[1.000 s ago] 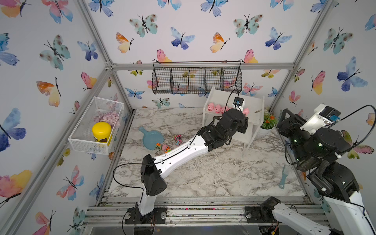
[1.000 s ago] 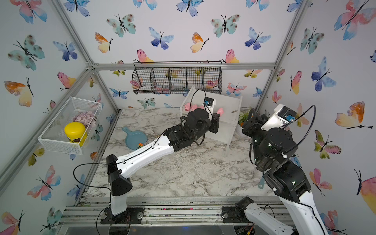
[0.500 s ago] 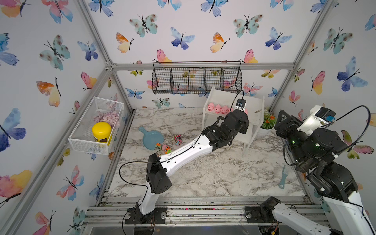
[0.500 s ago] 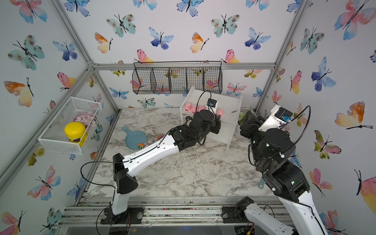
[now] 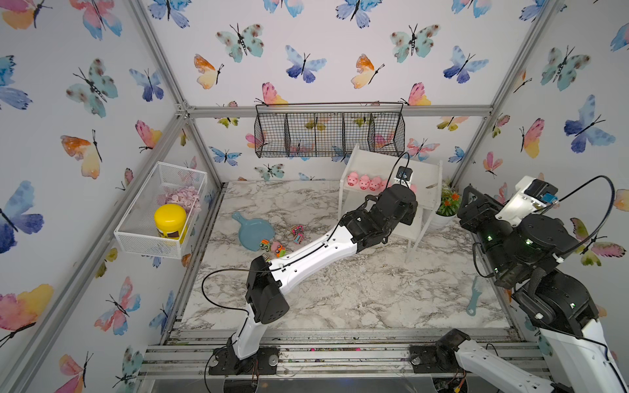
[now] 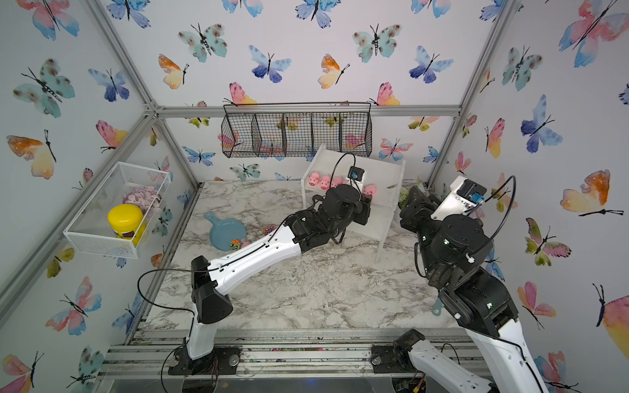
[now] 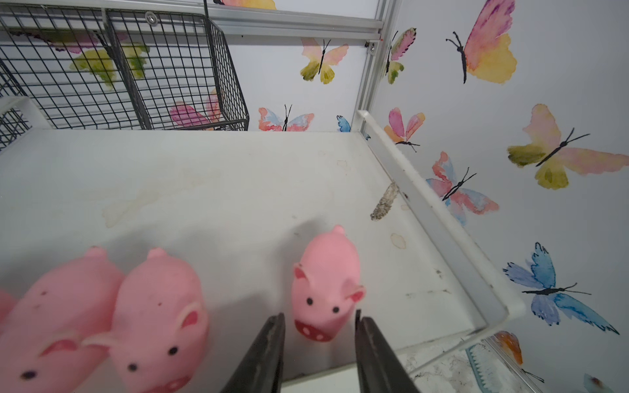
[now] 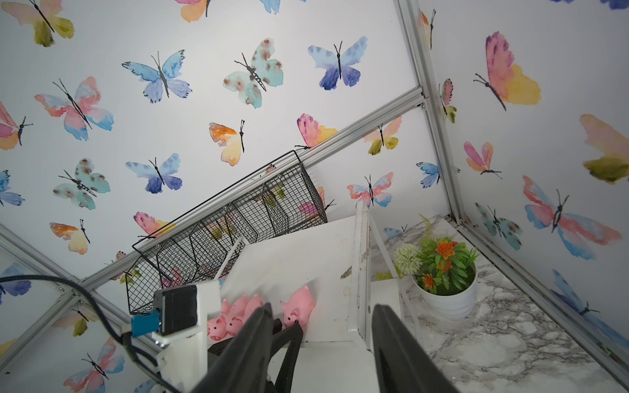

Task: Organize plastic toys on shelves
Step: Place the plastic toy on the shelf, then adjust the plastic toy on the shelf.

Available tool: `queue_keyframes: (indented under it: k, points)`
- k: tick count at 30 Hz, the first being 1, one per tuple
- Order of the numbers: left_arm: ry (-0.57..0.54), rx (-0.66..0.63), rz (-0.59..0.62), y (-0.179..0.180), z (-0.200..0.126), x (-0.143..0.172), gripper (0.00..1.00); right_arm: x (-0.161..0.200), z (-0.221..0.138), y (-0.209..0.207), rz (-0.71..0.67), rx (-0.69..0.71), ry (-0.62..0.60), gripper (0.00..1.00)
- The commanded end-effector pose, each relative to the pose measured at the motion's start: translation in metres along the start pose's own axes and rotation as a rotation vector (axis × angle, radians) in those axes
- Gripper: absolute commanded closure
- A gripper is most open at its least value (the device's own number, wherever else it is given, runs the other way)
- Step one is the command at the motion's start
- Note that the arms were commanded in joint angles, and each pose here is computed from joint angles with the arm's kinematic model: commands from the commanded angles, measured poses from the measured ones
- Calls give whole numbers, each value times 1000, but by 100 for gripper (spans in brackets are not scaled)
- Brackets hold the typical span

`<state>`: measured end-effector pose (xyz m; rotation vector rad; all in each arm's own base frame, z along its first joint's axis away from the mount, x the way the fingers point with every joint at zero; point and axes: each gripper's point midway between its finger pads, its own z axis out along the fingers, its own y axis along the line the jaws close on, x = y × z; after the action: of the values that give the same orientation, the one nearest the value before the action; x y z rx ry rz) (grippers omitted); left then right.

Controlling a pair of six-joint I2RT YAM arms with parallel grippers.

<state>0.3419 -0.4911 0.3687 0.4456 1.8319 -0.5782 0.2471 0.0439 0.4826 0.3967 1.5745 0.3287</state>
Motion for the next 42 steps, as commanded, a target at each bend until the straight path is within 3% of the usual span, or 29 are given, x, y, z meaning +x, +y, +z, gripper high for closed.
queue_keyframes:
  k: [1, 7, 11, 14, 20, 24, 28, 32, 39, 42]
  points:
    - [-46, 67, -19, -10, -27, -31, 55, 5, 1, 4, -8, -18, 23, 47]
    - [-91, 139, -39, -12, -63, -56, 50, 8, 5, 13, -49, -46, 63, 45]
    - [-168, 201, -43, -3, -106, -72, 35, 17, 11, 38, -99, -136, 148, 45]
    - [-222, 248, -69, 23, -138, -72, 30, 31, 18, 66, -120, -238, 240, 45]
    - [-245, 381, -161, 104, -184, -38, 26, 65, 36, 110, -96, -384, 420, 46]
    - [-220, 291, -259, 159, -194, -1, 25, 75, 54, 112, 17, -423, 521, 48]
    - [-172, 244, -316, 183, -195, 33, 25, 82, 76, 93, 207, -454, 631, 55]
    - [-151, 213, -333, 193, -195, 50, 25, 82, 88, 73, 251, -345, 625, 60]
    - [-141, 191, -307, 199, -192, 53, 24, 102, 107, 16, 386, 99, 683, 61]
    - [-136, 185, -298, 202, -190, 54, 23, 93, 108, 5, 397, 179, 637, 61]
